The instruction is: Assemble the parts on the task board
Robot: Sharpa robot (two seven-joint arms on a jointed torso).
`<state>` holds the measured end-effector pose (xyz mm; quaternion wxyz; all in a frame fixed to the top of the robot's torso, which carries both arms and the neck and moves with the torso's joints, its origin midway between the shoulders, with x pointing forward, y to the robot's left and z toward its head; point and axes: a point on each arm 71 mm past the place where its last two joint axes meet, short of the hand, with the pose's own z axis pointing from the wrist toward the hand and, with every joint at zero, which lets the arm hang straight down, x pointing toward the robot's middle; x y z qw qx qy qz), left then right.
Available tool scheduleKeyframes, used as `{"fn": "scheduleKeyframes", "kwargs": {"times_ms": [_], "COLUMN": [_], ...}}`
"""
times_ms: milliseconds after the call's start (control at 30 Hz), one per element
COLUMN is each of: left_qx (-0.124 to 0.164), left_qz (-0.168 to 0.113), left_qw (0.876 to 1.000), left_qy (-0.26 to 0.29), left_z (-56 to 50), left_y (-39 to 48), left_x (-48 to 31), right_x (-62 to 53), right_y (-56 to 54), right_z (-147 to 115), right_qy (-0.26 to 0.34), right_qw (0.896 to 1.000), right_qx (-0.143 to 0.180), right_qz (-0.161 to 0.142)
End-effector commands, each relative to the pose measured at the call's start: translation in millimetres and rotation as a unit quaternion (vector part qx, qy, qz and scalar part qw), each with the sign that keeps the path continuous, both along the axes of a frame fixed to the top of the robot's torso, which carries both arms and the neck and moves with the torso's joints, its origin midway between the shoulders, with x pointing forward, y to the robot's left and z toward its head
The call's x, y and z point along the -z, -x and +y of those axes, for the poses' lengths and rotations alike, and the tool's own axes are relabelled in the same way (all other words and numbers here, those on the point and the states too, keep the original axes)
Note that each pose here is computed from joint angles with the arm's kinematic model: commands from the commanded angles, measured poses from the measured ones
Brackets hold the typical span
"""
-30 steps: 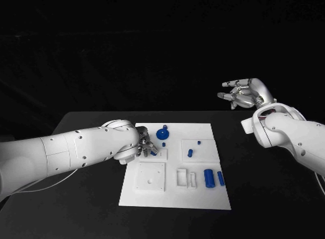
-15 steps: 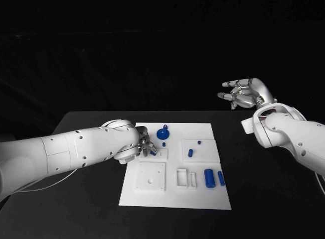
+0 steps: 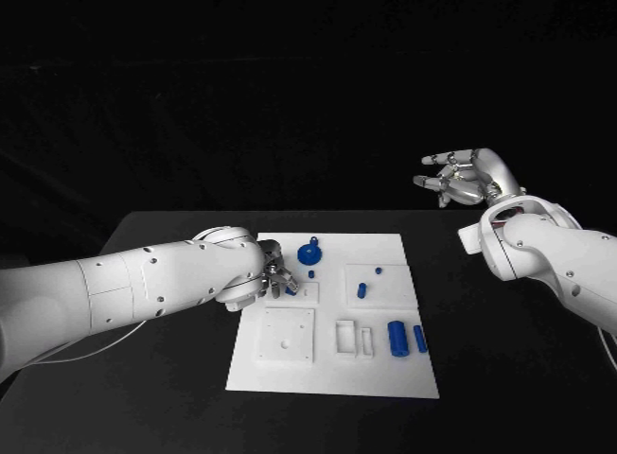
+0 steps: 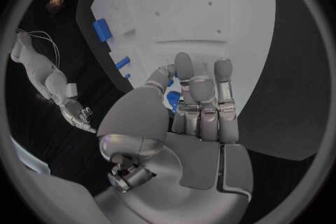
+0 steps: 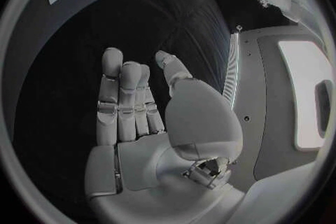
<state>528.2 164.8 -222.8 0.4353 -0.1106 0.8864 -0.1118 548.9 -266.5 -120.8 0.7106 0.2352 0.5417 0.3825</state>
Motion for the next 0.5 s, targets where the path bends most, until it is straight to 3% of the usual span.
{"fn": "scheduleKeyframes", "kwargs": {"times_ms": [33,500], "left_qx": [0.015,0.014], "left_qz": [0.019,0.019], "left_qw": [1.000,1.000], "left_qy": [-0.003,0.003], "left_z": [-4.2,-5.9], "left_y": [3.3,2.3], "left_x": [3.1,3.0], "right_x": [-0.6,0.1], "right_y": [0.1,-0.4], "right_z": [1.6,2.6], "right_qy": [0.000,0.000], "right_qw": [1.000,1.000], "right_qx": [-0.005,-0.006], "right_qz": [-0.002,0.000]}}
